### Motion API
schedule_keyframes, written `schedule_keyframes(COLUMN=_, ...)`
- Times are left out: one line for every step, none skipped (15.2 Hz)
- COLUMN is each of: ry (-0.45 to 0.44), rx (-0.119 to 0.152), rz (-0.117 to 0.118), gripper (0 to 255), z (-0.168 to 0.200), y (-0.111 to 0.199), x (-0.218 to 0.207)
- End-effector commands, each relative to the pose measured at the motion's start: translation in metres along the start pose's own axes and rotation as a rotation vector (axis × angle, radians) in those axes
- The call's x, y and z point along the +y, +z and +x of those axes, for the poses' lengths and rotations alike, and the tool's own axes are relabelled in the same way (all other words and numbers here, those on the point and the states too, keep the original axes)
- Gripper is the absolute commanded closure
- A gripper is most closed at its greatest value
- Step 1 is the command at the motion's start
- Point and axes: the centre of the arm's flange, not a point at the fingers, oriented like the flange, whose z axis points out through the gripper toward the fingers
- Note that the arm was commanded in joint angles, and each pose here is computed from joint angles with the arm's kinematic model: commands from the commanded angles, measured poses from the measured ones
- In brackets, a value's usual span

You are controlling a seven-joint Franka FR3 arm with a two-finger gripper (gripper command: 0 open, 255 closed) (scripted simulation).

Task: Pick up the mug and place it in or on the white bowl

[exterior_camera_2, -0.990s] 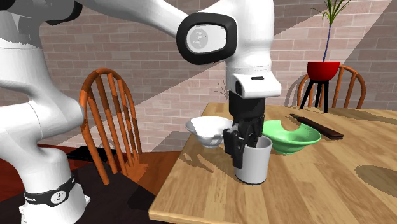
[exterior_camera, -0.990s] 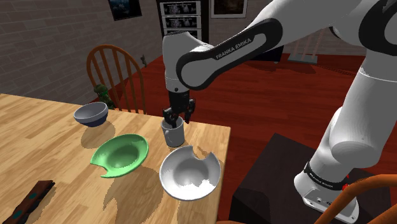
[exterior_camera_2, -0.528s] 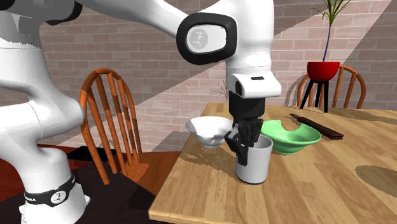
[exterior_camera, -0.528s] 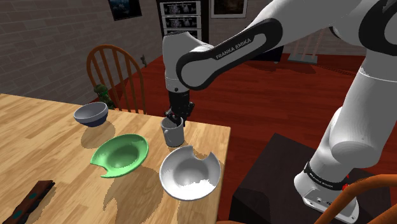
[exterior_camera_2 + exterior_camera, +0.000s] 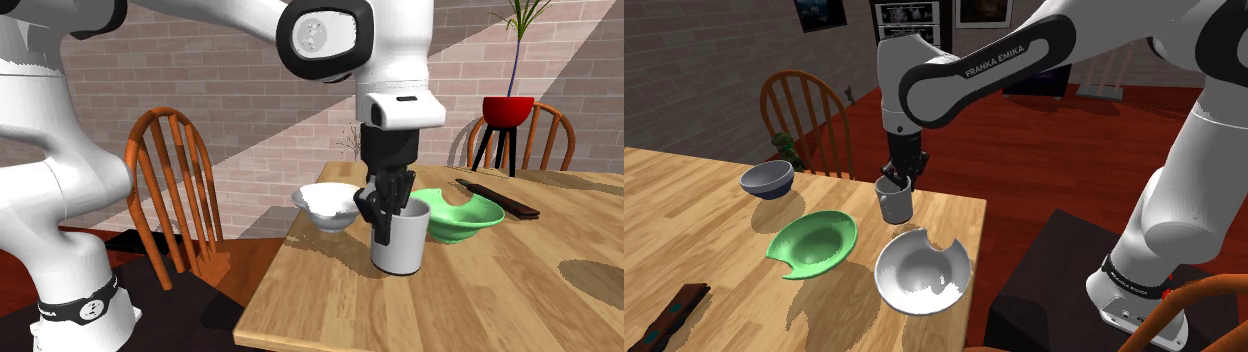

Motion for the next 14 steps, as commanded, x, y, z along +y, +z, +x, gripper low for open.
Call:
schedule_keyframes(ry=0.0, rx=0.0, rz=0.0, gripper=255, z=0.0, y=-0.011, x=-0.001)
schedule_keyframes(ry=0.0, rx=0.0, rz=0.0, gripper=255, z=0.0, y=-0.016, x=-0.001)
schedule_keyframes(ry=0.0, rx=0.0, rz=0.0, gripper=255, z=0.0, y=-0.022, x=-0.002)
schedule_keyframes(ry=0.0, rx=0.0, rz=0.0, gripper=255, z=0.001, y=-0.027, x=-0.002)
schedule_keyframes(ry=0.0, rx=0.0, rz=0.0, gripper=255, z=0.001, y=-0.032, x=-0.003)
schedule_keyframes(ry=0.0, rx=0.0, rz=0.0, gripper=255, z=0.001, y=-0.037, x=-0.003)
schedule_keyframes(ry=0.0, rx=0.0, rz=0.0, gripper=255, z=0.001, y=-0.043, x=-0.003)
schedule_keyframes(ry=0.0, rx=0.0, rz=0.0, gripper=255, z=0.001, y=-0.048, x=-0.004)
schedule_keyframes(ry=0.0, rx=0.0, rz=0.0, gripper=255, z=0.001, y=-0.053, x=-0.004)
schedule_keyframes(ry=0.0, rx=0.0, rz=0.0, gripper=255, z=0.001, y=-0.058, x=-0.004)
schedule_keyframes(ry=0.0, rx=0.0, rz=0.0, gripper=255, z=0.001, y=-0.064, x=-0.005)
schedule_keyframes(ry=0.0, rx=0.0, rz=0.0, gripper=255, z=0.001, y=-0.069, x=-0.005)
schedule_keyframes(ry=0.0, rx=0.0, rz=0.0, gripper=255, z=0.001, y=-0.074, x=-0.005)
schedule_keyframes(ry=0.0, rx=0.0, rz=0.0, gripper=255, z=0.001, y=-0.08, x=-0.006)
